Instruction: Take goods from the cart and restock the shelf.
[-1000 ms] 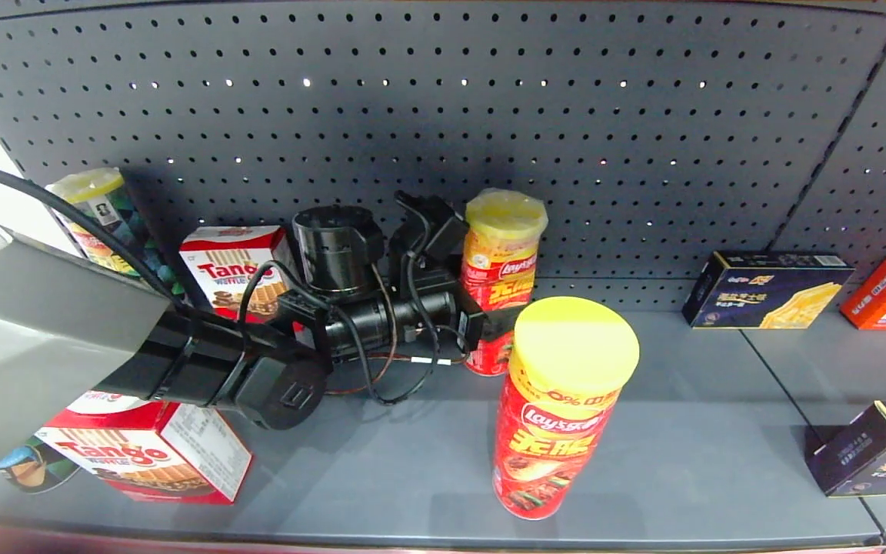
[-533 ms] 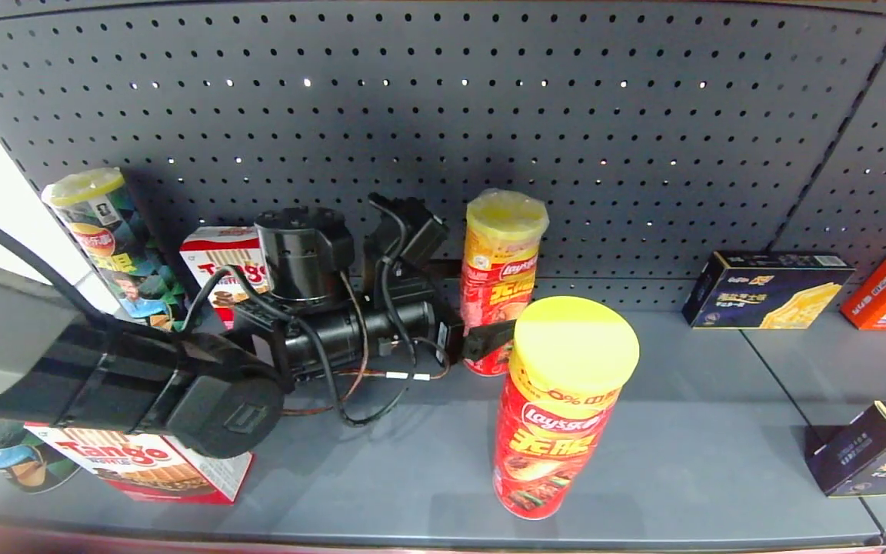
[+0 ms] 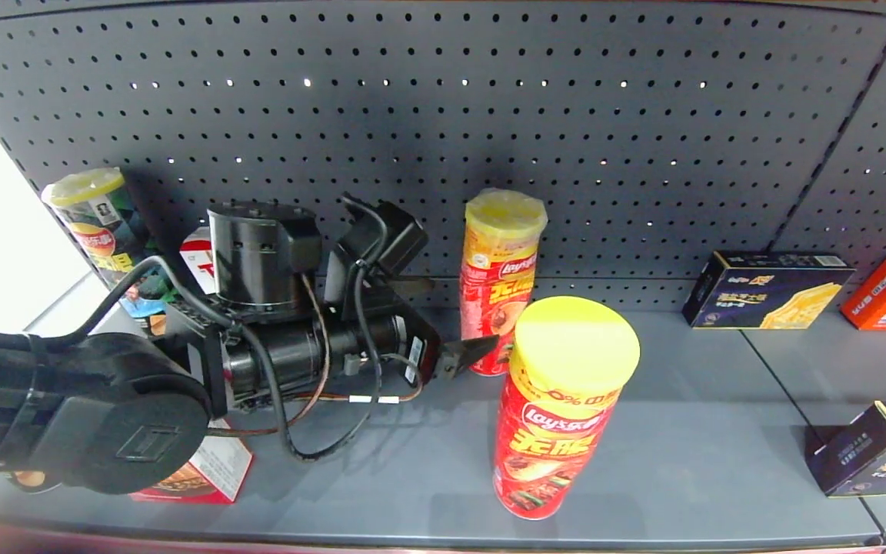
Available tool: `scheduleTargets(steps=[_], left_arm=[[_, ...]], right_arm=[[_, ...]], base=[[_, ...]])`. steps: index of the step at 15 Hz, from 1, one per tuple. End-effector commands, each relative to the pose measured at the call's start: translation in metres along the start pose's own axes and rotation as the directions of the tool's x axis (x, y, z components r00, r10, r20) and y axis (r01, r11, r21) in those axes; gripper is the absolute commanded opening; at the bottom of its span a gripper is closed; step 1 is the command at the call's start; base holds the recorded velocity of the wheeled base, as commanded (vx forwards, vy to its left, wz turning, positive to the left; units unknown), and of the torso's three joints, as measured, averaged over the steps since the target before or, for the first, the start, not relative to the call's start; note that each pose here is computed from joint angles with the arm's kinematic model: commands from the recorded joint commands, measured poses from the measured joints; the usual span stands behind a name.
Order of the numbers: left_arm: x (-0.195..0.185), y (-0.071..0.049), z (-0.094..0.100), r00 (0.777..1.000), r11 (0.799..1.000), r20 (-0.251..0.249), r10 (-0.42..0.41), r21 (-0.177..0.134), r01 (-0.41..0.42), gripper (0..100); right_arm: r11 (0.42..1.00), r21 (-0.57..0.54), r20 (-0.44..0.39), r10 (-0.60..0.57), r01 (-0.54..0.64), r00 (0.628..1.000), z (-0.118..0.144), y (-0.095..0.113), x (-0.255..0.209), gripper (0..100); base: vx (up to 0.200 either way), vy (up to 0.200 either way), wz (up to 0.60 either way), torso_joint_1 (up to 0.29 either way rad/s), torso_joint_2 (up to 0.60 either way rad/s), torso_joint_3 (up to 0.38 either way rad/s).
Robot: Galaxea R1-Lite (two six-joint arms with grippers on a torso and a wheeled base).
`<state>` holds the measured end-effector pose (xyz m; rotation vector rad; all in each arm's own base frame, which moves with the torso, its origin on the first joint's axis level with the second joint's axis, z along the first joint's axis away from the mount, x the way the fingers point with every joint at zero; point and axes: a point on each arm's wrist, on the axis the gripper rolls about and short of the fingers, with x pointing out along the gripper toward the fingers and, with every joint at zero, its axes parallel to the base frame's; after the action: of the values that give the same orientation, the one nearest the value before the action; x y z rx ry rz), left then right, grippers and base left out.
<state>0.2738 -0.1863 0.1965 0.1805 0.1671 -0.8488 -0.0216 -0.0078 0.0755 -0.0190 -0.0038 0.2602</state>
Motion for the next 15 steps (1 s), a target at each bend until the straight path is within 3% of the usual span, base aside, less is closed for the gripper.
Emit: scheduleTargets(steps=[1, 2, 5, 8, 15], left_arm=[[-0.003, 0.0, 0.005, 0.999, 1.0, -0.034, 0.015, 0.011, -0.015, 100], [-0.003, 0.003, 0.009, 0.995, 0.998, -0.087, 0.046, 0.038, -0.043, 100], [0.003, 0.009, 0.02, 0.991, 0.993, -0.097, 0.096, 0.076, -0.088, 100], [0.01, 0.012, 0.019, 0.982, 0.986, -0.11, 0.155, 0.083, -0.146, 100], [0.016, 0.017, 0.012, 0.969, 0.977, -0.138, 0.206, 0.085, -0.196, 100]], right_arm=[[1.0, -0.001, -0.001, 0.001, -0.001, 1.0, 0.0, 0.0, 0.0, 100], [1.0, -0.001, 0.0, 0.001, -0.001, 1.0, 0.0, 0.0, 0.0, 100], [1.0, -0.001, 0.0, 0.001, -0.001, 1.0, 0.0, 0.0, 0.0, 100], [1.0, -0.001, -0.001, 0.001, -0.001, 1.0, 0.0, 0.0, 0.0, 100], [1.0, -0.001, -0.001, 0.001, -0.001, 1.0, 0.0, 0.0, 0.0, 100]], base=[[0.0, 0.0, 0.0, 0.0, 0.0, 0.0], [0.0, 0.0, 0.0, 0.0, 0.0, 0.0], [0.0, 0.0, 0.0, 0.0, 0.0, 0.0], [0.0, 0.0, 0.0, 0.0, 0.0, 0.0], [0.0, 0.0, 0.0, 0.0, 0.0, 0.0]])
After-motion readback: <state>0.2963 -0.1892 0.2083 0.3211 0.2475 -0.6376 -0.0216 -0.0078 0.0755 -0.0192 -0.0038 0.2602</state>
